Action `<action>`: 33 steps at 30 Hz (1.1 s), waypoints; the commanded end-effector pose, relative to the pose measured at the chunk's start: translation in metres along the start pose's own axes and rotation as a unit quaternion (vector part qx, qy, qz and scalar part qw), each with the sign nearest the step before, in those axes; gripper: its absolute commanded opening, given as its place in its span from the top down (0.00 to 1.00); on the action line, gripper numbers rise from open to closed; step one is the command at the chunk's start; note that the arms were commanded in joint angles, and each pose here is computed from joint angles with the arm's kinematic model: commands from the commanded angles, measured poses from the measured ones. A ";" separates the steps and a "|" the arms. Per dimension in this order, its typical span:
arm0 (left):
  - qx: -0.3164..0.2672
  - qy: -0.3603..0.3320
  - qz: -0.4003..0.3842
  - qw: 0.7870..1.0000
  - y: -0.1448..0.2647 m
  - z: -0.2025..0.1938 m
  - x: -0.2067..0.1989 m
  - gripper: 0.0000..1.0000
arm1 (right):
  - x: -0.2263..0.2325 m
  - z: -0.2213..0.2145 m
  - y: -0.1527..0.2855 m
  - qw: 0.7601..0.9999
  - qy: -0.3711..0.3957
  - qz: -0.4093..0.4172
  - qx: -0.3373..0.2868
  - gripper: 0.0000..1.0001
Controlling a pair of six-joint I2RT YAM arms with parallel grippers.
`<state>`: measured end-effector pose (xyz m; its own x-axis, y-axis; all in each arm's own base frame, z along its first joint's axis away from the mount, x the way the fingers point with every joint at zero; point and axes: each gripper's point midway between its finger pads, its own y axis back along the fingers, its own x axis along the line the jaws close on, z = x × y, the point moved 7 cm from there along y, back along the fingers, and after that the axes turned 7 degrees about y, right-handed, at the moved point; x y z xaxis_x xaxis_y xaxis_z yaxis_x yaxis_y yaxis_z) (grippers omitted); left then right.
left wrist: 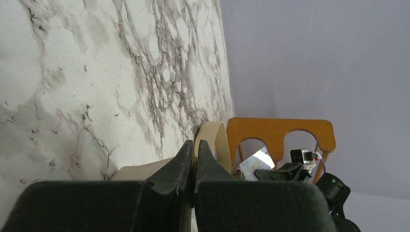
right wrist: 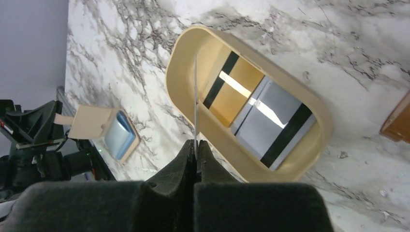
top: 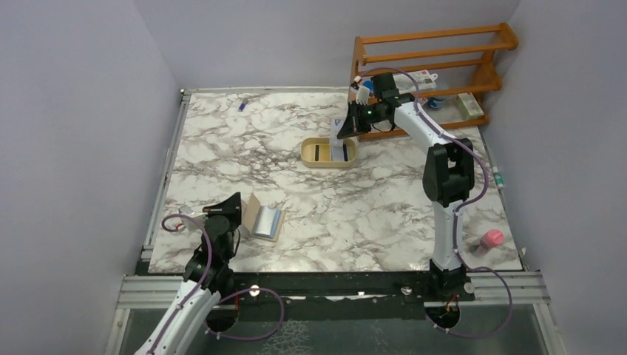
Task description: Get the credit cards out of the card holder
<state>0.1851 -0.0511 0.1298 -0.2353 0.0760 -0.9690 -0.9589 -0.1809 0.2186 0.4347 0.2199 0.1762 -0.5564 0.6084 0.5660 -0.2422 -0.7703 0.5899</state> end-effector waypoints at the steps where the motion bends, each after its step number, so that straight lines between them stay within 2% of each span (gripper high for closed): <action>1: 0.012 -0.067 0.095 0.993 -0.001 -0.002 0.073 1.00 | -0.005 -0.014 0.007 0.998 -0.003 -0.017 0.053 0.99; 11: 0.015 -0.075 0.104 0.992 0.000 -0.002 0.076 1.00 | -0.030 -0.055 -0.007 0.996 -0.009 -0.056 0.071 0.99; 17: 0.015 -0.077 0.105 0.991 0.000 -0.002 0.077 1.00 | -0.038 -0.060 -0.011 0.995 -0.004 -0.067 0.069 0.99; 23: 0.014 -0.078 0.107 0.991 0.000 -0.002 0.077 1.00 | -0.037 -0.053 -0.005 0.994 0.007 -0.089 0.057 0.74; 29: 0.014 -0.079 0.109 0.991 0.000 -0.002 0.078 1.00 | -0.033 -0.046 0.005 0.992 0.011 -0.115 0.044 0.61; 33: 0.014 -0.079 0.108 0.991 0.000 -0.002 0.078 1.00 | -0.025 -0.037 0.017 0.991 0.013 -0.132 0.029 0.60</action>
<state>0.1845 -0.0526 0.1285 -0.2402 0.0976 -0.9658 -0.9606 -0.1669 0.2221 0.4095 0.1898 0.1150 -0.4912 0.7507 0.4419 -0.2259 -0.5997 0.7677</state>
